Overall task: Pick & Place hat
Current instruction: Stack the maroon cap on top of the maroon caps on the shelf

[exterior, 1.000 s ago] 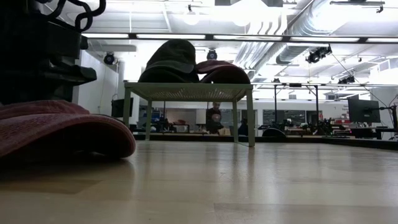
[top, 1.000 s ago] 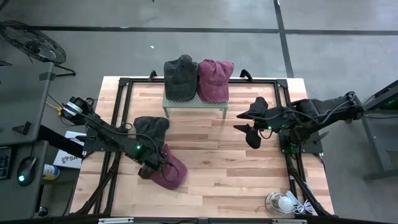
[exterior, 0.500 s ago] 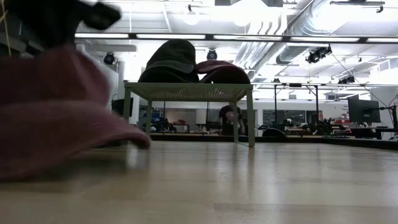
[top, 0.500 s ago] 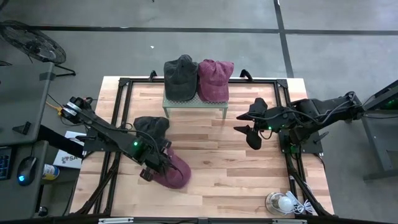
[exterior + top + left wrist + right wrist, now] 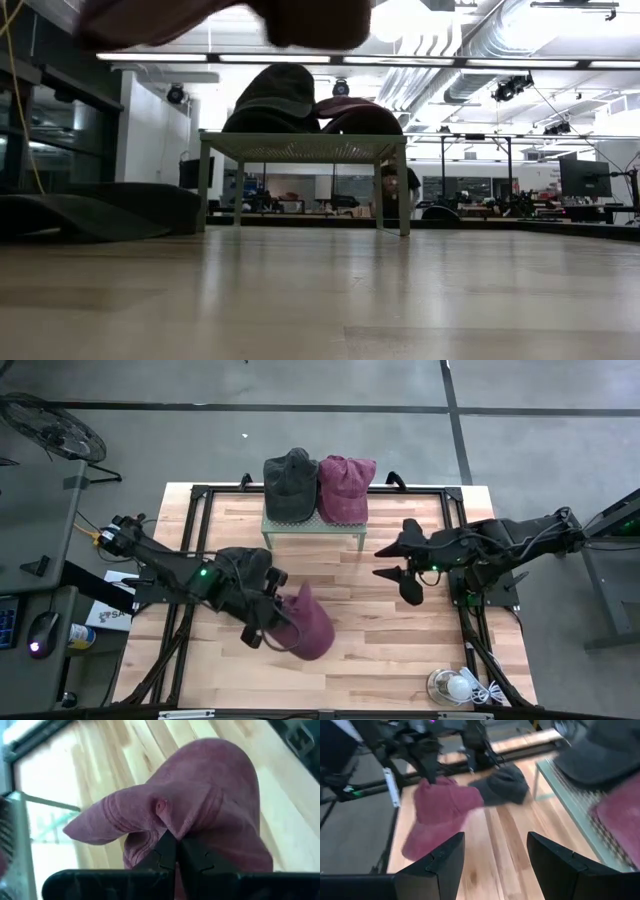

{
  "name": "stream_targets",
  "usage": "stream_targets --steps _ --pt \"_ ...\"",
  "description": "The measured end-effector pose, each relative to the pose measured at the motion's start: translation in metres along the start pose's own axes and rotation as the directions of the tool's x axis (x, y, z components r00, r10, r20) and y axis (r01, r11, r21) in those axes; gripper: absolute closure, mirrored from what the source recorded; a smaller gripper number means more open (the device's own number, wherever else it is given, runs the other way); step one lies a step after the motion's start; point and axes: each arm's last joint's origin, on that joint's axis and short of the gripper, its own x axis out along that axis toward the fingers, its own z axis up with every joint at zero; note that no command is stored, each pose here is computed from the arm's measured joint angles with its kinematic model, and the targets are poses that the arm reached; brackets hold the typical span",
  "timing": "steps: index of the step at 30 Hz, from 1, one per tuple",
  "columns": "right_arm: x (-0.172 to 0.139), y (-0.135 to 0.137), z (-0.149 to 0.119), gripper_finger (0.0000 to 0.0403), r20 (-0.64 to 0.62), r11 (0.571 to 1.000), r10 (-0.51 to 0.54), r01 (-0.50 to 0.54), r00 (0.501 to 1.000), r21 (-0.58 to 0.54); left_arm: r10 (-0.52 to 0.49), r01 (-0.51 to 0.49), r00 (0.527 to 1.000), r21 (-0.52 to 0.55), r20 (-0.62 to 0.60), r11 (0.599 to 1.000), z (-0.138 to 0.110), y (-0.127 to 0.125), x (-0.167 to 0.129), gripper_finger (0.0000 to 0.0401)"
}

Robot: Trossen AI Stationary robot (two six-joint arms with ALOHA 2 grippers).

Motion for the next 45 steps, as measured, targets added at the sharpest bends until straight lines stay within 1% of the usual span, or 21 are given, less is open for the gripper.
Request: stream_targets --steps 4,6,10,16,20,27,30,32,34,37,40,42,45 --pt "0.003 0.002 0.009 0.0196 0.077 0.999 0.034 -0.033 0.996 -0.018 0.023 -0.021 0.995 -0.020 0.096 1.000 0.012 0.013 -0.004 0.0401" --pt "0.007 0.002 0.013 0.0196 0.097 0.997 0.073 -0.070 0.993 -0.029 0.037 -0.032 0.988 -0.035 0.149 0.999 0.017 0.018 -0.003 0.0401" --pt "0.022 0.007 0.017 0.0196 0.105 0.983 0.165 -0.156 0.981 -0.095 0.055 -0.043 0.970 -0.052 0.238 0.998 0.025 0.028 -0.003 0.0401" --pt "0.040 0.015 0.015 0.0196 0.050 0.947 0.264 -0.249 0.963 -0.201 0.047 -0.026 0.946 -0.069 0.321 0.997 0.032 0.034 -0.004 0.0401" --pt "0.045 0.016 0.013 0.0196 0.030 0.923 0.275 -0.255 0.961 -0.290 0.009 0.017 0.939 -0.071 0.345 0.997 0.033 0.035 -0.004 0.0401" --pt "0.049 0.018 0.015 0.0196 0.049 0.867 0.293 -0.244 0.955 -0.435 -0.010 0.048 0.923 -0.090 0.384 0.995 0.037 0.035 -0.005 0.0401" --pt "0.053 0.020 0.016 0.0196 0.061 0.850 0.322 -0.260 0.945 -0.459 -0.031 0.074 0.916 -0.094 0.401 0.993 0.038 0.035 -0.006 0.0401" --pt "0.058 0.021 0.018 0.0196 0.074 0.849 0.330 -0.262 0.941 -0.459 -0.049 0.104 0.914 -0.117 0.403 0.988 0.037 0.037 -0.005 0.0401" --pt "0.065 0.019 0.017 0.0196 0.060 0.853 0.339 -0.280 0.939 -0.439 -0.072 0.137 0.911 -0.134 0.405 0.981 0.037 0.037 -0.005 0.0401" --pt "0.073 0.015 0.018 0.0196 0.048 0.850 0.371 -0.318 0.928 -0.420 -0.057 0.122 0.916 -0.140 0.398 0.983 0.037 0.036 -0.003 0.0401" --pt "0.084 0.010 0.017 0.0196 0.011 0.835 0.408 -0.368 0.913 -0.409 -0.088 0.147 0.917 -0.123 0.388 0.981 0.036 0.035 -0.002 0.0401" --pt "0.091 0.006 0.016 0.0196 -0.018 0.823 0.436 -0.406 0.900 -0.398 -0.111 0.159 0.914 -0.094 0.391 0.983 0.036 0.034 -0.002 0.0401" --pt "0.098 0.002 0.015 0.0196 -0.035 0.805 0.453 -0.425 0.891 -0.415 -0.128 0.154 0.924 -0.046 0.360 0.987 0.033 0.033 -0.001 0.0401"
